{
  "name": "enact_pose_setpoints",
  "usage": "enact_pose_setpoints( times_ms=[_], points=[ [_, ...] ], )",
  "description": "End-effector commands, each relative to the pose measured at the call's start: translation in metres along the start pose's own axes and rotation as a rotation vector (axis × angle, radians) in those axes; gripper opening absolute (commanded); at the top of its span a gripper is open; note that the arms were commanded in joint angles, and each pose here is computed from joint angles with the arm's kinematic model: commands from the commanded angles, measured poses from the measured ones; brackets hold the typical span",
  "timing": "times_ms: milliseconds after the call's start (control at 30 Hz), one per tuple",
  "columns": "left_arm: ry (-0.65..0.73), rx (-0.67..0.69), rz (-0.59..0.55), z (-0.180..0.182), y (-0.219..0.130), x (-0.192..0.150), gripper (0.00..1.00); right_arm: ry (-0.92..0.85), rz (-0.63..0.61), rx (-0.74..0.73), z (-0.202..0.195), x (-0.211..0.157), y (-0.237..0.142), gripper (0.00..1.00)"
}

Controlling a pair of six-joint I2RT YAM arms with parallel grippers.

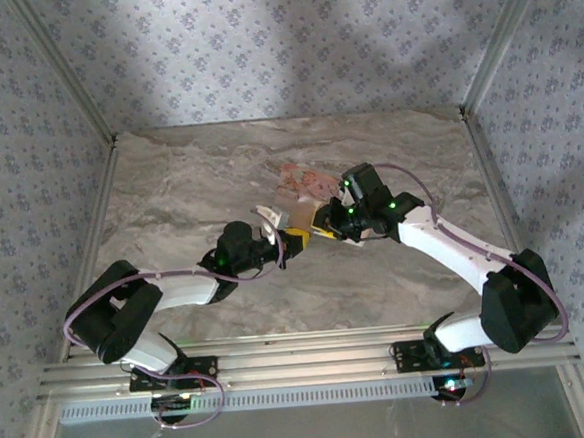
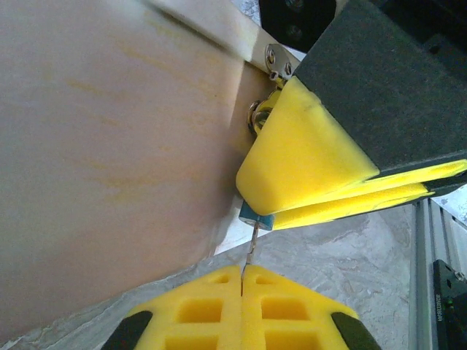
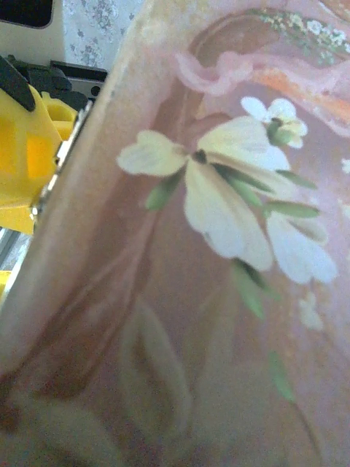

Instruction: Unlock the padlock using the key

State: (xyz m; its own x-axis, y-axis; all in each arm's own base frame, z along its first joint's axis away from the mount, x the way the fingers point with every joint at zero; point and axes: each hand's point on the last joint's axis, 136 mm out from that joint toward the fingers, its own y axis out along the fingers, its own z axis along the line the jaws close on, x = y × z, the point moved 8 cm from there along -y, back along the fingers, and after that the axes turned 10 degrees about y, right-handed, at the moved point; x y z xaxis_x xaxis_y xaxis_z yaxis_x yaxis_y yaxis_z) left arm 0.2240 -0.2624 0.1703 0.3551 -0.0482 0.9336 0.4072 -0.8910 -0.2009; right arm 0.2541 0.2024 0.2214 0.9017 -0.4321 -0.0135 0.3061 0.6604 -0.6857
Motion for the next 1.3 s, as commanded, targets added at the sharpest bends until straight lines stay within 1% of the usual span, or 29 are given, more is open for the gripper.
enact_pose_setpoints(
  times_ms=[0,400,667,867,1100,1267],
  points=[
    [0.034,0.021,-0.046,0.0,-0.001,0.006,0.0,-0.008,0.023,0.064,0.011,-0.001,-0.005,0.0],
    [-0.052,-0.039,-0.109,-0.005,0.01,0.01,0.0,0.014,0.041,0.082,0.013,-0.002,0.001,0.0],
    [-0.111,-0.071,-0.174,0.006,-0.005,0.016,0.0,0.001,0.018,0.043,0.006,-0.001,-0.003,0.0],
    [-0.119,-0.062,-0.14,0.014,-0.009,0.005,0.0,0.014,-0.019,0.065,0.006,0.004,-0.011,0.0],
    [-0.118,-0.055,-0.107,0.016,-0.006,-0.005,0.0,0.034,-0.011,0.089,0.007,0.005,-0.011,0.0],
    [-0.119,-0.064,-0.092,0.01,-0.001,-0.01,0.0,0.053,-0.017,0.108,0.007,0.006,-0.01,0.0]
  ],
)
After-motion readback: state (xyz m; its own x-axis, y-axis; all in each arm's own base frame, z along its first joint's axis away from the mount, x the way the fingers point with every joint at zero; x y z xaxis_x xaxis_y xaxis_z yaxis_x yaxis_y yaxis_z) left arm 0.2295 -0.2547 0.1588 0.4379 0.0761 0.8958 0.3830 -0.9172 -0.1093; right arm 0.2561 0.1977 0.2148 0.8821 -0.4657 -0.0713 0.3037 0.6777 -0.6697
